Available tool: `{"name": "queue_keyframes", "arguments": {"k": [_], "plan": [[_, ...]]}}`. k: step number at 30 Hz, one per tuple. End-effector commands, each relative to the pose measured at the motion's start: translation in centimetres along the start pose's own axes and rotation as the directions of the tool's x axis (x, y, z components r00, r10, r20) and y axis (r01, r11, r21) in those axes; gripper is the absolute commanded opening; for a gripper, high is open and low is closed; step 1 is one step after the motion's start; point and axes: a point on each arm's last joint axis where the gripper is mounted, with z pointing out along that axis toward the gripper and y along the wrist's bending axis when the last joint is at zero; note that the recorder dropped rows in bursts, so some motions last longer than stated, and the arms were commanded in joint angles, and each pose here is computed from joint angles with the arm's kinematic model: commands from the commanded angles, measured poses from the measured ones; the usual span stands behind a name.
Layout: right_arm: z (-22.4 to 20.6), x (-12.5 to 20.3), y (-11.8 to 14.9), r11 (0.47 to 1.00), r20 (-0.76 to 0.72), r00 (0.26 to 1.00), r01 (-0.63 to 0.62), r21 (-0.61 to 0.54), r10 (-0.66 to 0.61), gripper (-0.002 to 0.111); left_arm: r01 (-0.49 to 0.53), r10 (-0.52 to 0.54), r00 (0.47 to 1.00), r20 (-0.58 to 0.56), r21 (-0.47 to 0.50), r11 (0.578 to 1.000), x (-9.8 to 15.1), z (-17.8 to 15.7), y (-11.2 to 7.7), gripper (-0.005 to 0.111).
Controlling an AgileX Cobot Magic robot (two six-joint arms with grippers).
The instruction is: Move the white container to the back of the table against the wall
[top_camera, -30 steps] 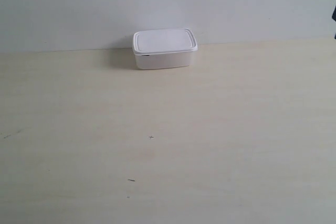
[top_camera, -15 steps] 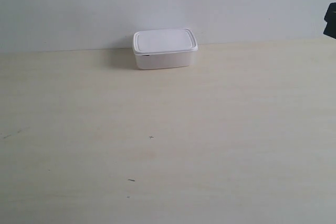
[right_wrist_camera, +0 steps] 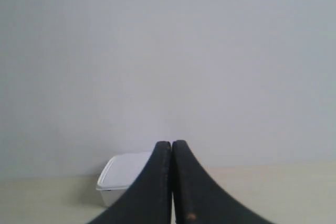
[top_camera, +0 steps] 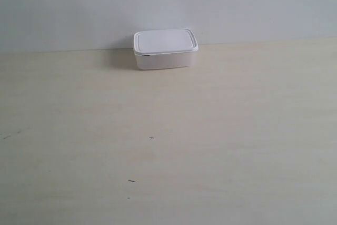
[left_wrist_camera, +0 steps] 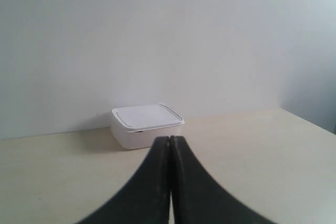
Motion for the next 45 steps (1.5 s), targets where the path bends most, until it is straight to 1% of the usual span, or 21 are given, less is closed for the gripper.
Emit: {"name": "queue_keyframes", "arguments": {"k": [1, 5, 9, 12, 14, 15, 17, 19, 21, 24, 25, 27, 29, 32, 36, 37, 45], "plan": [[-2.3, 1.6, -0.5, 0.999, 0.072, 0.997, 0.041, 0.007, -0.041, 0.0, 0.057, -0.051, 0.996, 0.067, -0.089, 0.994, 0.3, 0.2, 1.0, 0.0], [-4.0, 5.1, -1.1, 0.995, 0.03, 0.995, 0.096, 0.0, -0.096, 0.0, 0.064, -0.047, 0.994, 0.102, -0.168, 0.984, 1.4, 0.3, 2.1, 0.0], [-5.7, 8.3, -1.7, 0.995, 0.003, 0.995, 0.101, 0.001, -0.101, 0.0, 0.063, -0.054, 0.997, 0.055, -0.183, 0.981, 3.2, 0.4, 2.5, 0.0], [-6.7, 10.1, -1.9, 0.986, 0.0, 0.986, 0.166, -0.016, -0.166, 0.0, 0.062, -0.06, 0.998, 0.016, -0.199, 0.978, 4.7, 0.5, 2.8, 0.0], [-7.0, 9.9, -1.8, 0.977, 0.028, 0.977, 0.212, -0.028, -0.211, 0.0, 0.048, -0.052, 0.999, -0.013, -0.211, 0.976, 5.8, 0.4, 3.1, 0.0], [-7.2, 10.2, -1.8, 0.976, -0.003, 0.976, 0.217, -0.038, -0.217, 0.0, 0.03, -0.036, 0.999, -0.021, -0.216, 0.976, 6.1, 0.4, 3.2, 0.0], [-7.3, 10.3, -1.8, 0.975, -0.005, 0.976, 0.216, -0.04, -0.217, 0.0, -0.017, 0.013, 1.0, -0.021, -0.218, 0.976, 6.0, 0.4, 3.2, 0.0], [-7.4, 10.3, -1.8, 0.975, -0.009, 0.976, 0.216, -0.042, -0.217, 0.0, -0.036, 0.028, 0.999, -0.045, -0.202, 0.979, 6.2, 0.4, 3.1, 0.0], [-7.4, 10.4, -1.8, 0.975, -0.023, 0.976, 0.216, -0.044, -0.217, 0.0, -0.091, 0.08, 0.995, -0.067, -0.187, 0.978, 6.3, 0.5, 3.0, 0.0], [-7.4, 11.3, -1.8, 0.966, -0.117, 0.96, 0.248, -0.068, -0.254, 0.0, -0.168, 0.149, 0.98, -0.133, -0.14, 0.976, 6.8, 0.5, 2.7, 0.0], [-7.5, 11.7, -1.8, 0.961, -0.151, 0.949, 0.267, -0.078, -0.276, 0.0, -0.182, 0.161, 0.974, -0.16, -0.121, 0.976, 7.1, 0.5, 2.5, 0.0], [-7.6, 12.4, -1.9, 0.959, -0.228, 0.932, 0.267, -0.093, -0.282, 0.0, -0.207, 0.187, 0.955, -0.229, -0.07, 0.976, 7.8, 0.4, 2.3, 0.0], [-7.7, 12.6, -1.9, 0.959, -0.256, 0.924, 0.266, -0.098, -0.282, 0.0, -0.206, 0.188, 0.944, -0.272, -0.04, 0.978, 8.2, 0.3, 2.1, 0.0], [-7.7, 12.6, -1.9, 0.959, -0.256, 0.924, 0.266, -0.098, -0.282, 0.0, -0.192, 0.176, 0.938, -0.3, -0.022, 0.981, 8.5, 0.2, 1.9, 0.0], [-7.7, 12.8, -1.9, 0.96, -0.271, 0.921, 0.263, -0.1, -0.281, 0.0, -0.122, 0.112, 0.928, -0.355, -0.006, 0.993, 9.0, 0.0, 1.6, 0.0], [-7.7, 12.8, -1.9, 0.96, -0.272, 0.921, 0.26, -0.1, -0.278, 0.0, -0.11, 0.099, 0.93, -0.355, -0.01, 0.994, 9.0, 0.0, 1.6, 0.0], [-7.7, 12.8, -1.9, 0.96, -0.272, 0.921, 0.26, -0.1, -0.278, 0.0, -0.114, 0.103, 0.929, -0.355, -0.01, 0.993, 9.0, 0.0, 1.7, 0.0]]}}
